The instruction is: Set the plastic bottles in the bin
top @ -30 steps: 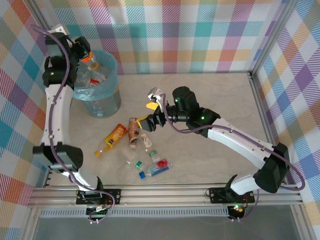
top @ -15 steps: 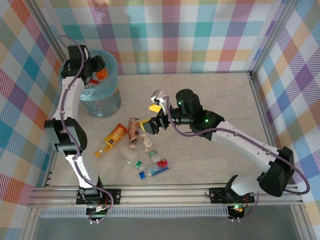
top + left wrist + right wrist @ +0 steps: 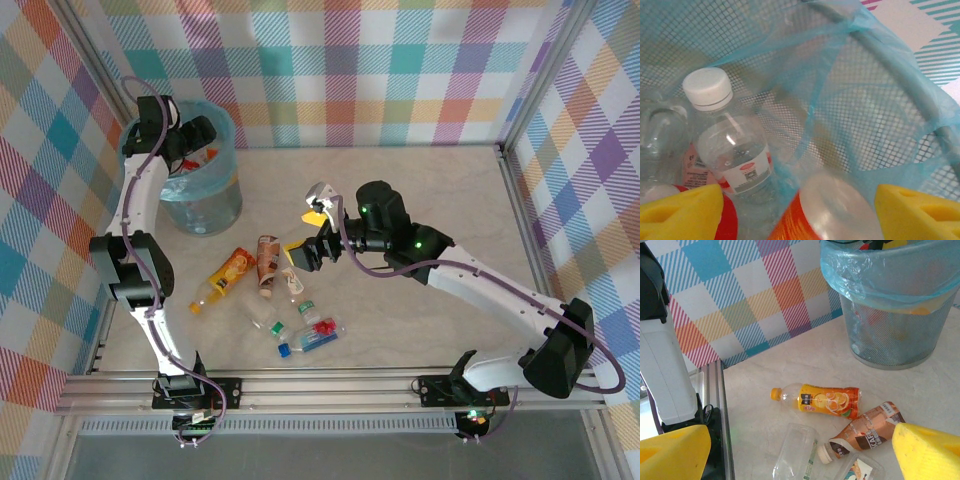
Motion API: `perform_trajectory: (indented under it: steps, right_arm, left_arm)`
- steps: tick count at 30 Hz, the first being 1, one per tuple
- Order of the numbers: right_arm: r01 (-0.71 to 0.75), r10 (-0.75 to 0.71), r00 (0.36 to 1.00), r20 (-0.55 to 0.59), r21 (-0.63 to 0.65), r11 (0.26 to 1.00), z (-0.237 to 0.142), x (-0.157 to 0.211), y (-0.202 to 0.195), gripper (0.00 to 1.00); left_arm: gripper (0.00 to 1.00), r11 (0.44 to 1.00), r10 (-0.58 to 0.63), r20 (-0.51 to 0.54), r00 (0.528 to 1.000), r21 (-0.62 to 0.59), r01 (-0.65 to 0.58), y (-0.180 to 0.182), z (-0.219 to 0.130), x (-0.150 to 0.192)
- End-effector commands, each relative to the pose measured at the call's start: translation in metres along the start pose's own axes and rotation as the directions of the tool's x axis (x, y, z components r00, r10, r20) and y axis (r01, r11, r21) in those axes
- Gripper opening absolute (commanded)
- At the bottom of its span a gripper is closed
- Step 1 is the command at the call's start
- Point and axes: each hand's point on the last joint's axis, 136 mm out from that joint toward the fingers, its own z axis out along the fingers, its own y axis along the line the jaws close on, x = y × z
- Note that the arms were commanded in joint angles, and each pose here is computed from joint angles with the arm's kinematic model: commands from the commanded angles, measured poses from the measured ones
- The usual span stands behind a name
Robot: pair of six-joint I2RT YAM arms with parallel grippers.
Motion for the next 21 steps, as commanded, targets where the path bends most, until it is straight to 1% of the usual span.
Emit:
perform_trajectory:
  steps: [1, 7, 10, 13, 17, 19, 21]
  right_arm:
    - [0.025, -0.025, 1.000, 0.018, -0.009, 1.000, -0.005, -0.007, 0.006, 0.93]
    - [0.021, -0.021, 1.000, -0.011, -0.006, 1.000, -0.001, -0.002, 0.003, 0.93]
    - [0.015, -0.015, 0.998, -0.053, 0.001, 1.000, 0.001, 0.007, 0.001, 0.93]
    - [0.005, -0.005, 0.992, -0.124, 0.005, 1.000, 0.002, 0.027, -0.001, 0.92]
    - [-0.042, 0.047, 0.966, -0.255, 0.025, 0.999, 0.005, 0.066, -0.007, 0.90]
    - [-0.066, 0.076, 0.946, -0.316, 0.041, 0.997, 0.008, 0.087, -0.009, 0.90]
    - [-0.081, 0.107, 0.921, -0.375, 0.085, 0.993, 0.012, 0.107, -0.014, 0.89]
  left_arm:
    - [0.81, 0.999, 0.005, 0.104, 0.995, 0.035, -0.008, -0.014, -0.044, -0.036]
    - [0.81, 0.997, 0.004, 0.146, 0.989, 0.078, -0.015, -0.027, -0.069, -0.050]
    - [0.81, 0.993, -0.009, 0.171, 0.985, 0.117, -0.011, -0.039, -0.092, -0.056]
    - [0.80, 0.991, -0.001, 0.196, 0.981, 0.134, -0.026, -0.052, -0.123, -0.054]
    - [0.80, 0.986, 0.051, 0.255, 0.966, 0.142, -0.089, -0.072, -0.171, -0.032]
    - [0.80, 0.980, 0.085, 0.271, 0.959, 0.152, -0.130, -0.081, -0.189, -0.013]
    - [0.81, 0.975, 0.115, 0.269, 0.956, 0.155, -0.161, -0.085, -0.203, 0.013]
